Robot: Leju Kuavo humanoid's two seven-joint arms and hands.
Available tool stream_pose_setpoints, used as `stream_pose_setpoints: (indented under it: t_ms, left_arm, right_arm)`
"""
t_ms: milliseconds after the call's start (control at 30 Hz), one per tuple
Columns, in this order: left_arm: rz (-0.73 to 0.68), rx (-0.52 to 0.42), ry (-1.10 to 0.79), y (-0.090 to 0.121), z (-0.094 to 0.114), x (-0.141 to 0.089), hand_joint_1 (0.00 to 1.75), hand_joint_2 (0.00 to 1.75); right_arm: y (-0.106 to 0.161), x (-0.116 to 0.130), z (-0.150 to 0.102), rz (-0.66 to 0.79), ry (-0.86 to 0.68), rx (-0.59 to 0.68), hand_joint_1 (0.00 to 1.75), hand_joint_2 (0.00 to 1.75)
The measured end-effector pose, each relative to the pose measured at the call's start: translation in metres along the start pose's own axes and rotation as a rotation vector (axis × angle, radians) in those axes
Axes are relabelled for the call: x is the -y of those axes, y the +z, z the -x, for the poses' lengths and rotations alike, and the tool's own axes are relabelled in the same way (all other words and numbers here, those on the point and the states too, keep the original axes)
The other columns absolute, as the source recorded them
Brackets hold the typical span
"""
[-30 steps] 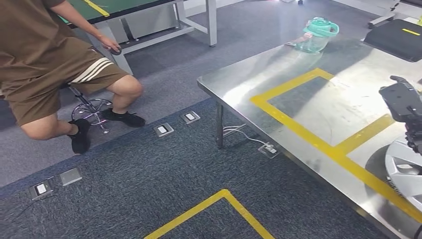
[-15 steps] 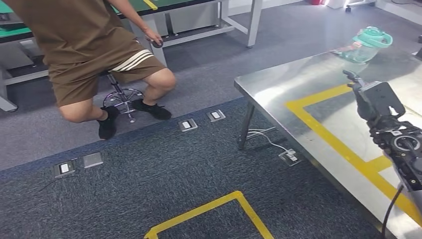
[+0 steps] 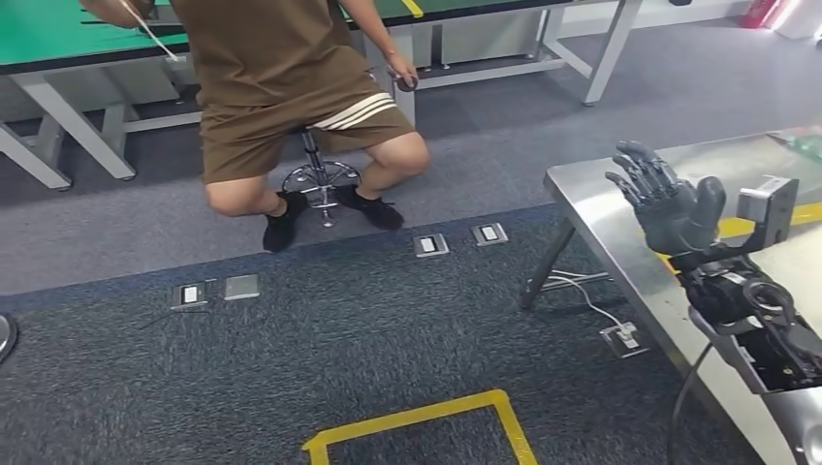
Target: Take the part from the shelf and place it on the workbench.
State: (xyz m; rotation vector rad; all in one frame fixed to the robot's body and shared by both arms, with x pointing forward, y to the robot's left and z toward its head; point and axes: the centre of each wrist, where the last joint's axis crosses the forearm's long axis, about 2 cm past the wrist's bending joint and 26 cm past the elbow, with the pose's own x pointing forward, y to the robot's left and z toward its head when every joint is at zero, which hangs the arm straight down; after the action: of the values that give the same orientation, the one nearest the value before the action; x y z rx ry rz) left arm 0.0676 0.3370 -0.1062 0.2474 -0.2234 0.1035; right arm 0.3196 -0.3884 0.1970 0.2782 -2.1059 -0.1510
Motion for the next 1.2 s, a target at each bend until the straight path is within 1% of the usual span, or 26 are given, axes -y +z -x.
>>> stream_pose_setpoints:
  t_ms: [133, 300, 400, 567, 633, 767, 900, 1067, 1200]
  left_arm:
    - [0.003, 0.001, 0.001, 0.0, -0.002, 0.002, 0.0, 0.0]
    - [0.007, 0.0, 0.003, 0.001, -0.002, 0.004, 0.0, 0.0]
    - [0.005, 0.002, 0.003, 0.001, -0.003, 0.004, 0.0, 0.0]
    - [0.003, 0.002, -0.003, 0.0, -0.003, 0.003, 0.0, 0.0]
    - [0.004, 0.003, -0.003, 0.0, -0.004, 0.004, 0.0, 0.0]
    - [0.005, 0.001, -0.007, 0.001, -0.004, 0.004, 0.0, 0.0]
    - [0.005, -0.003, -0.005, 0.001, -0.003, 0.005, 0.0, 0.0]
    - [-0.003, -0.02, 0.002, 0.001, 0.001, 0.005, 0.0, 0.0]
    - [-0.003, -0.022, 0.007, 0.001, -0.001, 0.007, 0.0, 0.0]
  right_arm:
    - [0.0, -0.029, 0.009, -0.065, -0.057, 0.007, 0.0, 0.0]
    - [0.002, -0.05, 0.016, -0.102, -0.105, 0.004, 0.0, 0.0]
    - [0.0, -0.063, 0.017, -0.152, -0.137, 0.01, 0.0, 0.0]
    - [0.001, -0.105, 0.026, -0.263, -0.216, 0.002, 0.0, 0.0]
    - [0.003, -0.117, 0.028, -0.292, -0.24, -0.005, 0.0, 0.0]
    - [0.008, -0.133, 0.033, -0.326, -0.271, -0.024, 0.0, 0.0]
    - [0.006, -0.146, 0.033, -0.377, -0.327, -0.019, 0.0, 0.0]
    - [0.006, -0.171, 0.034, -0.445, -0.405, -0.024, 0.0, 0.0]
    - [0.009, -0.184, 0.037, -0.479, -0.444, -0.032, 0.0, 0.0]
